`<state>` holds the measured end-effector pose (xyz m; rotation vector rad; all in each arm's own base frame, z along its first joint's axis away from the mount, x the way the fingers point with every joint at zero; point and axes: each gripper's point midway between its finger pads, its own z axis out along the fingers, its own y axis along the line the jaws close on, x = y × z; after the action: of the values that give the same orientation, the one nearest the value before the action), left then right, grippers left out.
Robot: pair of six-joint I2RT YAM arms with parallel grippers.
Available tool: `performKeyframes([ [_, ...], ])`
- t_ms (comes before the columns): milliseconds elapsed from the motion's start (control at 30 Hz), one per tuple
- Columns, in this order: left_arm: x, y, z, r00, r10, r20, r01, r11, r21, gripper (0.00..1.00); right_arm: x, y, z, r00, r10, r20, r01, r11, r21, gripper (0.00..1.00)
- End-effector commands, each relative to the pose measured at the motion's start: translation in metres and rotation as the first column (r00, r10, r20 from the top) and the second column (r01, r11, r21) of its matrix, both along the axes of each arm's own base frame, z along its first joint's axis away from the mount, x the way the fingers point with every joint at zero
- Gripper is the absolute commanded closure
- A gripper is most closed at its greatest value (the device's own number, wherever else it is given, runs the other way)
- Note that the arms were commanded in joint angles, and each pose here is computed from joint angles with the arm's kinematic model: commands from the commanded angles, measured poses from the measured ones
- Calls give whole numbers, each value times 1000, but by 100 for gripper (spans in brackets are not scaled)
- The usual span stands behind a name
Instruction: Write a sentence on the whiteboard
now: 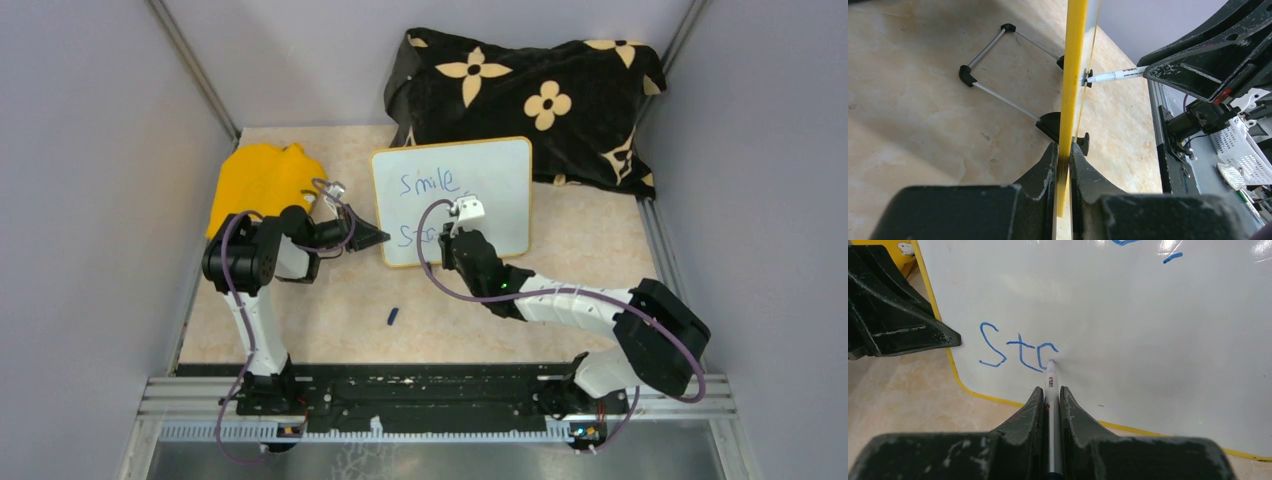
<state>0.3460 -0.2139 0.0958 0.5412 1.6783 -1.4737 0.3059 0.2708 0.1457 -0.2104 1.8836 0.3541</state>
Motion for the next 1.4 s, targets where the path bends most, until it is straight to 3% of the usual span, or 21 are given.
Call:
performKeyframes([
  [0,-3,-4,-10,999,-13,-39,13,1000,11,100,19,-6,37,995,-64,80,60,997,44,100],
  [1367,-3,-5,-10,999,-16,-39,16,1000,11,100,4,-15,16,999,-35,32,34,998,46,100],
])
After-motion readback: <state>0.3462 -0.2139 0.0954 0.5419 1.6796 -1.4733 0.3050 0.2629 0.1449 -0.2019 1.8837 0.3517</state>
